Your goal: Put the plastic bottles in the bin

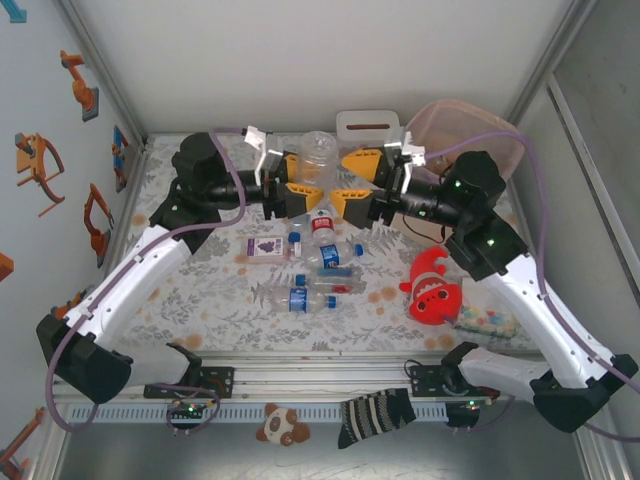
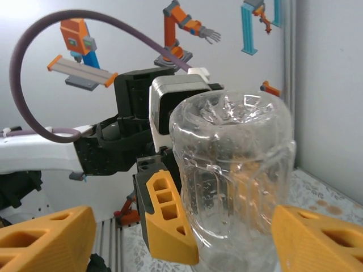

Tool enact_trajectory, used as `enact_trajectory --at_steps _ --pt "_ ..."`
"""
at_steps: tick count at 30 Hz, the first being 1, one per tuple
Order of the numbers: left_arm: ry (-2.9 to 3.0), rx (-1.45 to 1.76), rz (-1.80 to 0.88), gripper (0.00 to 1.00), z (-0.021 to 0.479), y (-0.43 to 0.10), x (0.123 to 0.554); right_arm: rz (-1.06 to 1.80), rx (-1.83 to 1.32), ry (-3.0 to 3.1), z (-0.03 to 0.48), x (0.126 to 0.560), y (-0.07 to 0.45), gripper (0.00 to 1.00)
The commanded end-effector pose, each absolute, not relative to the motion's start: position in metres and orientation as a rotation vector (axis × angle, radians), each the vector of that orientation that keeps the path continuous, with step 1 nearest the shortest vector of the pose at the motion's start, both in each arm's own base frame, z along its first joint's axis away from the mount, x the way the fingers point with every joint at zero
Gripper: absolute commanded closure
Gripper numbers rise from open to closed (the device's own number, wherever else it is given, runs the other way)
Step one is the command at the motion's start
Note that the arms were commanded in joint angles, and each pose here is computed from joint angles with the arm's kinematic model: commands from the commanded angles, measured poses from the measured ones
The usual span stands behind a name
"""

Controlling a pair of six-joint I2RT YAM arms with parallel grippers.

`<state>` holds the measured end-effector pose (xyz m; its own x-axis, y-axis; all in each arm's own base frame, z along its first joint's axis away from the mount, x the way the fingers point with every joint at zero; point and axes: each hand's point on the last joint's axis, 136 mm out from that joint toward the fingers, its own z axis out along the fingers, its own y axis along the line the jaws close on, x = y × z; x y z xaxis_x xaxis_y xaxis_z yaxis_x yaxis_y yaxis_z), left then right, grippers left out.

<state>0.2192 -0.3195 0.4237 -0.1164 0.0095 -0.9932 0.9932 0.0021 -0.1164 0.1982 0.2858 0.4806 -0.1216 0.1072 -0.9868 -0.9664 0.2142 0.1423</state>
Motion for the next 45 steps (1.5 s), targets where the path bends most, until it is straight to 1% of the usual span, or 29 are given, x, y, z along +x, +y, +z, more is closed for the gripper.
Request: enact_trajectory --at_steps 1,4,8,16,20,29,34,45 --pt "1.195 1.206 -1.323 0.44 0.439 -0.322 0.2 1.13 -0.95 1.207 0.503 0.19 0.292 0.11" --pt "1.154 1.241 -1.351 0.44 0.443 -0.325 0.191 1.139 -0.957 1.201 0.504 0.188 0.297 0.09" --pt "1.096 1.289 -1.384 0.44 0.446 -0.329 0.176 1.131 -0.949 1.202 0.503 0.189 0.299 0.09" --pt "1.072 1.309 -1.359 0.44 0.447 -0.324 0.164 0.961 -0.799 1.22 0.51 0.206 0.278 0.11" --pt "1.073 1.32 -1.356 0.44 0.448 -0.322 0.159 0.969 -0.822 1.202 0.512 0.197 0.274 0.11" --pt "1.014 1.358 -1.382 0.44 0.457 -0.321 0.141 1.168 -1.012 1.136 0.515 0.158 0.294 0.13" --pt "1.003 1.363 -1.387 0.44 0.459 -0.323 0.138 1.181 -1.027 1.134 0.514 0.155 0.301 0.19" --pt "1.04 1.318 -1.328 0.43 0.456 -0.323 0.146 1.169 -1.007 1.127 0.517 0.153 0.3 0.39"
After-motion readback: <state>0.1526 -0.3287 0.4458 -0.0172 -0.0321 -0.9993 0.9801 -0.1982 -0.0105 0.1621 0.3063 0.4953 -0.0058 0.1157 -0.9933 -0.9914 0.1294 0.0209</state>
